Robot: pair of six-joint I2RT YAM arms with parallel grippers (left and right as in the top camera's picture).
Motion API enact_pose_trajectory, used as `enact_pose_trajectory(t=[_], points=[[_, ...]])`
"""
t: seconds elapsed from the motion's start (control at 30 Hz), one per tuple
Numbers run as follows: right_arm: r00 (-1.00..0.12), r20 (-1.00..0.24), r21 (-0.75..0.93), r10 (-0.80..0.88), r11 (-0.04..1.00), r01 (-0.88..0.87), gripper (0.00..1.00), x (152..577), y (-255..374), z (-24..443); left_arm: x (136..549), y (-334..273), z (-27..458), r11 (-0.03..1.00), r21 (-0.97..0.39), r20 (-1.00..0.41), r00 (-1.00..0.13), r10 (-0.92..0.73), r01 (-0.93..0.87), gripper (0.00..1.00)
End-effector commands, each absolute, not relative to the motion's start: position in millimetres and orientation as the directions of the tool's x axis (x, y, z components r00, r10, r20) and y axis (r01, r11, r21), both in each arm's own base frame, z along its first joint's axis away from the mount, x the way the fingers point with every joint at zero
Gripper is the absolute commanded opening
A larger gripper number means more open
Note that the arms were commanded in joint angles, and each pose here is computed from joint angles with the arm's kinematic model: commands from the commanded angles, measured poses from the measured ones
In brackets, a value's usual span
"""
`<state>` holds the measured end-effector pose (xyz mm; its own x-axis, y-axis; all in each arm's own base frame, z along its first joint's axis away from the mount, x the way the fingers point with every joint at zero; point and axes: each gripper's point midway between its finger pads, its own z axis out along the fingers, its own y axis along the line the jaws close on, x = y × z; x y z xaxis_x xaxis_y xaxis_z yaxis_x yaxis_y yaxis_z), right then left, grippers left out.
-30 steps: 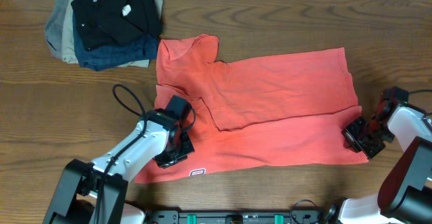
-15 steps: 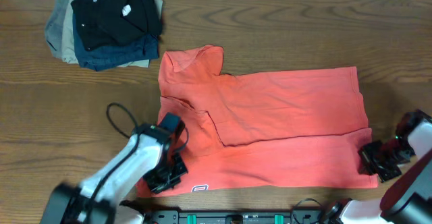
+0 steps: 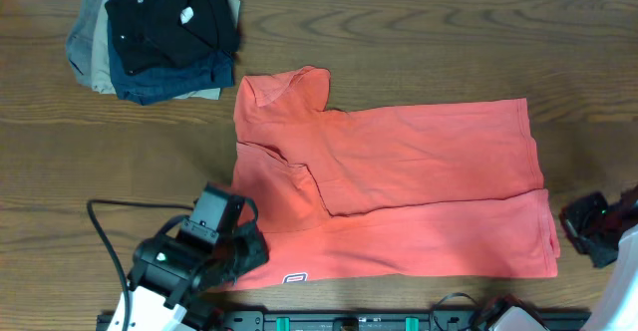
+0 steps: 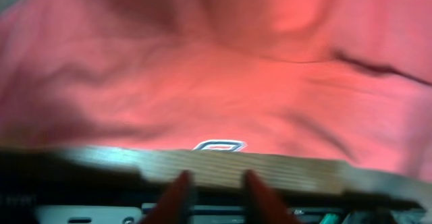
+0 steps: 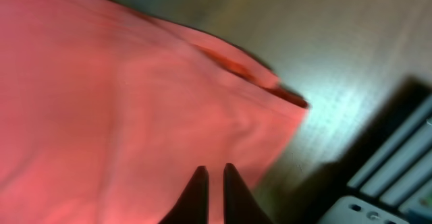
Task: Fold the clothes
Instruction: 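Move the left gripper to the shirt's upper left corner and grasp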
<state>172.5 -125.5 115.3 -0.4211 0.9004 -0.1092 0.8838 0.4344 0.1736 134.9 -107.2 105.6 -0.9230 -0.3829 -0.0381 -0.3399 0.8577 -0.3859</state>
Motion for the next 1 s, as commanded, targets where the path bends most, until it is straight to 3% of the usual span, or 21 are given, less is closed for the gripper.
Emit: enact_pose_trajectory(t=[0.0,0.07,0.17,0.27,0.43,0.57,0.77,0.97], points=[[-0.594,-0.182,0.337,0.783,0.618,0.711,0.38,204.7,-101.2,151.1,161.3,-115.3,139.1,0.885,-0.408,-0.147,-0.940,-0.307,-0.225,0.73],[-0.634,-0.200,0.368,0.747,0.657,0.658,0.67,213.9,-91.3,164.0,183.3,-115.5,155.3,0.908,-0.373,-0.208,-0.937,-0.280,-0.189,0.86],[-0.678,-0.221,0.372,0.701,0.704,0.606,0.81,223.0,-78.9,171.9,226.7,-115.2,177.9,0.944,-0.294,-0.294,-0.926,-0.238,-0.149,0.96],[-0.726,-0.222,0.369,0.651,0.745,0.556,0.81,228.0,-63.6,171.7,275.2,-122.5,192.9,0.967,-0.248,-0.336,-0.930,-0.149,-0.065,0.96],[-0.777,-0.224,0.356,0.589,0.791,0.497,0.80,231.8,-46.3,170.8,355.0,-116.4,178.8,0.971,-0.205,-0.294,-0.938,-0.185,-0.127,0.96],[-0.789,-0.220,0.355,0.573,0.801,0.483,0.79,231.7,-41.3,170.5,400.4,-96.0,140.2,0.962,-0.192,-0.218,-0.947,-0.235,-0.195,0.86],[-0.793,-0.224,0.350,0.567,0.806,0.477,0.77,231.6,-41.9,170.3,431.3,-91.6,92.9,0.937,-0.306,-0.151,-0.963,-0.222,-0.168,0.79],[-0.790,-0.232,0.351,0.567,0.807,0.475,0.76,233.6,-42.8,171.0,445.6,-91.3,79.7,0.934,-0.317,-0.171,-0.958,-0.228,-0.166,0.68]])
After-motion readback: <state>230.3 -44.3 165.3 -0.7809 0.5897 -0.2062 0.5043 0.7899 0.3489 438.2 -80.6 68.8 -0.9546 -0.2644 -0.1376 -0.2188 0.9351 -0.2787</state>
